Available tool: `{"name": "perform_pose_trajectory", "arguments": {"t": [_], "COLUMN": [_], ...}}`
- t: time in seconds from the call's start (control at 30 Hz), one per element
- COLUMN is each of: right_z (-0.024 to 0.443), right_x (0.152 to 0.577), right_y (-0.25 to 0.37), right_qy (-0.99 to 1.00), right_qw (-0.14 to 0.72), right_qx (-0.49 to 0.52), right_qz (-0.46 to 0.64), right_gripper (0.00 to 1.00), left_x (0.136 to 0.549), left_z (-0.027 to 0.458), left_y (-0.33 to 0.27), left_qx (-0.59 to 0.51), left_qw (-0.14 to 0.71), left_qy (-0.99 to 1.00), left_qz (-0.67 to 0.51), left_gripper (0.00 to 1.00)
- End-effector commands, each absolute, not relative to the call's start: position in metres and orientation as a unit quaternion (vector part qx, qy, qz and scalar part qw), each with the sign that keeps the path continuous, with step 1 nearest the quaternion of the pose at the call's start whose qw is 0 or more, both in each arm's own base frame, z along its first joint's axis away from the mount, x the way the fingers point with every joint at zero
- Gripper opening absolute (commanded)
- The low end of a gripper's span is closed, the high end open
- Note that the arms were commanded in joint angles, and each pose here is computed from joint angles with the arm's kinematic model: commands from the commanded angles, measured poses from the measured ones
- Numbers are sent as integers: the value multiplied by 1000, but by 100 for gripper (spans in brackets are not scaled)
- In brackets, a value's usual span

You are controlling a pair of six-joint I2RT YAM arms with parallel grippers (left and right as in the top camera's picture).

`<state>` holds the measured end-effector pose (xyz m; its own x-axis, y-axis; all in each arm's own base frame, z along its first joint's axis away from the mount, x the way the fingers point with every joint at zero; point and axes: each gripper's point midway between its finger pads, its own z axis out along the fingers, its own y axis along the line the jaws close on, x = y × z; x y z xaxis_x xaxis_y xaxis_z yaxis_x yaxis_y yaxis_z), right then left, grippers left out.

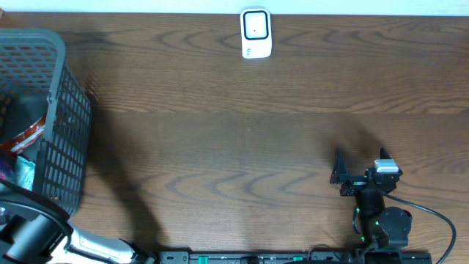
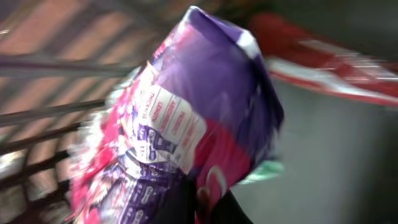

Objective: Scan the item barcode
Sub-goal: 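Grasp the purple snack box inside the basket with the left gripper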

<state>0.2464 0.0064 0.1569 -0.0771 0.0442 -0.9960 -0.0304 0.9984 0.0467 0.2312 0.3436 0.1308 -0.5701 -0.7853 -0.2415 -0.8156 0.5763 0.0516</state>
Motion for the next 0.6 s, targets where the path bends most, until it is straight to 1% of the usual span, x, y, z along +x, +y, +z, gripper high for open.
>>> {"name": "perform_pose_trajectory", "arguments": {"t": [0.0,0.13,0.27,0.33,0.4,0.5,0.53,0.57], "right_z": [156,156,156,156,156,156,156,156], "right_x": [246,246,246,246,246,246,246,246], "right_y": [5,5,5,5,5,5,5,5], "right_qy": [733,733,733,733,733,733,733,733], "right_qw": [679,679,679,679,679,679,679,679], "right_qx": [10,10,10,10,10,10,10,10], "right_qz": [29,29,29,29,29,29,29,29], "right_gripper": [99,99,99,99,99,99,99,99], "left_x": [286,305,299,293,293,301,304,307], "left_z": [204,292,373,400,415,411,401,389], "left_y": [317,304,284,272,262,252,250,250], "left_qx": [-419,-414,-385,-375,-373,-364,-363,-360], "left_qw": [249,386,492,524,543,535,521,504], "left_qy": [873,823,780,764,752,762,772,785], "left_qz": [-25,-48,-29,-20,-24,-30,-29,-24], "left_gripper": [7,7,7,7,7,8,23,55]}}
